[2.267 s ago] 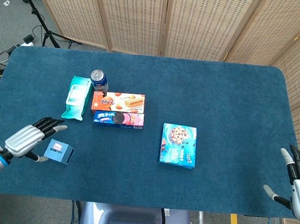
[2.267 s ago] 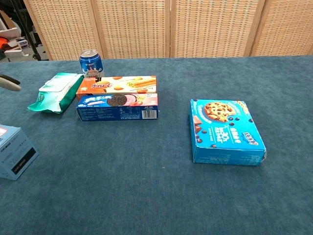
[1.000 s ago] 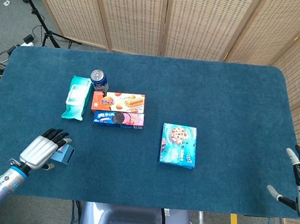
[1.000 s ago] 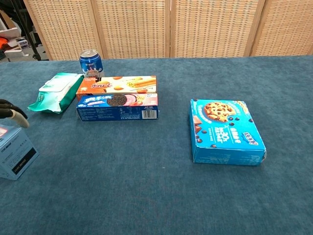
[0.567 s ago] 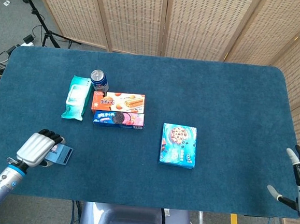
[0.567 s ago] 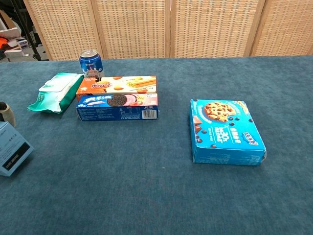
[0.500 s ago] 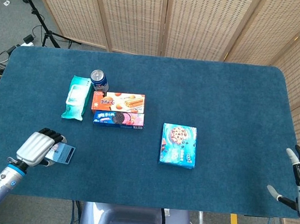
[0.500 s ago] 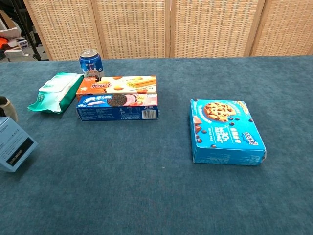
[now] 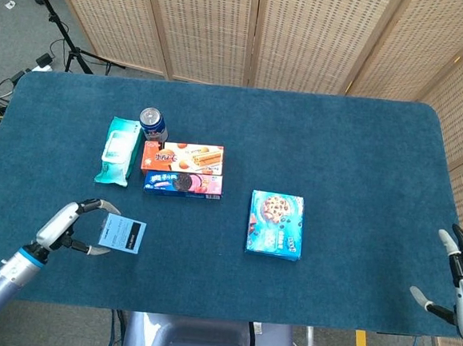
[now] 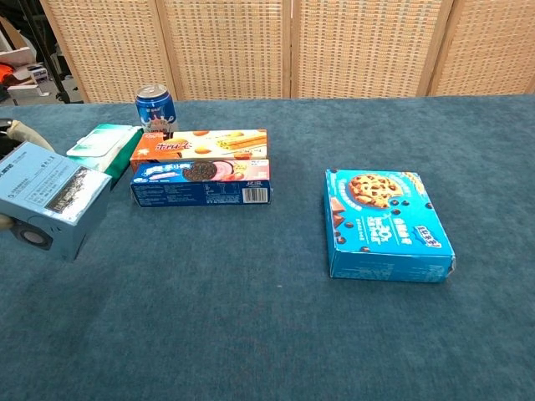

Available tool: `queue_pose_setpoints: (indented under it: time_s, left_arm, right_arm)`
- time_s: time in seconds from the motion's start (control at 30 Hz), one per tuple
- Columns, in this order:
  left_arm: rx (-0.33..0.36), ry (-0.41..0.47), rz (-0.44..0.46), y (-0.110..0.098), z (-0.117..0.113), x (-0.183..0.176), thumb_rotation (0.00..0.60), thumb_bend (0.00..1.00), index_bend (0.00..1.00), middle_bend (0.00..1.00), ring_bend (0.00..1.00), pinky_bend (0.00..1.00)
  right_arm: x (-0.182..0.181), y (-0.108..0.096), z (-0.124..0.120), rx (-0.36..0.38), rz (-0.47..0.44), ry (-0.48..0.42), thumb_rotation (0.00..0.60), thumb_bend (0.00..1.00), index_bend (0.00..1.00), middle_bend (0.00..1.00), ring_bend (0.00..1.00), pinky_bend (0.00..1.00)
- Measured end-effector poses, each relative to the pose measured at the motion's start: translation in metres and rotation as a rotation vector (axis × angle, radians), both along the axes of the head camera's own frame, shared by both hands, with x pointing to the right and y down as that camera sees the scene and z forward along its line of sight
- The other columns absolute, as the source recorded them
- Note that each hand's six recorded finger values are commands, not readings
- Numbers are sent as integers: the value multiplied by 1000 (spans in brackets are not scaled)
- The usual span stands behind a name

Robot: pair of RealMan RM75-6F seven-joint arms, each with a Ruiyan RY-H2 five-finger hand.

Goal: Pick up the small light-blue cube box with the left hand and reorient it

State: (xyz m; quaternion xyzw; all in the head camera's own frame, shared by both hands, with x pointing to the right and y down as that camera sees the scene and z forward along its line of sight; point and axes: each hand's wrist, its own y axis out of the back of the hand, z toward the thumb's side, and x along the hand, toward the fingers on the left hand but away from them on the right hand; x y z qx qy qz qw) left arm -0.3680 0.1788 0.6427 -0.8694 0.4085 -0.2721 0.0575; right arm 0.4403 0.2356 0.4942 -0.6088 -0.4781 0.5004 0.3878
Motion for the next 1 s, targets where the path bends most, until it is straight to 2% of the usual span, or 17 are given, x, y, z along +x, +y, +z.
queue_pose_setpoints:
  time_s: [0.3,0.5,0.63,0.73,0.77,0.83,0.93,1.0]
  left_arm:
    - [-39,93,-33,6,47,12,600,103,571,515,324,288]
    - [-18,34,-2,10,61,12,600,92,570,512,324,287]
    - [13,-39,25,12,65,8,600,93,566,423,280,227]
    - [25,-79,35,14,68,6,600,82,554,285,137,124]
    - [24,-93,39,15,69,4,600,76,521,210,82,83]
    - [15,-114,49,17,70,2,600,44,363,40,3,11]
    - [5,-134,55,20,68,-2,600,4,175,0,0,0]
    - [16,-145,52,21,64,-6,600,0,126,0,0,0]
  right_arm:
    - [0,-2,3,-5,1,9,600,0,0,0,0,0]
    - [-1,-3,3,-5,5,11,600,0,0,0,0,0]
    - [0,-3,3,-6,7,9,600,0,0,0,0,0]
    - [0,-3,2,-1,7,6,600,0,0,0,0,0]
    - [0,-2,1,1,8,4,600,0,0,0,0,0]
    - [1,-2,0,3,11,1,600,0,0,0,0,0]
    - [1,-2,-1,5,14,-1,600,0,0,0,0,0]
    - [2,-2,-2,7,14,-4,600,0,0,0,0,0]
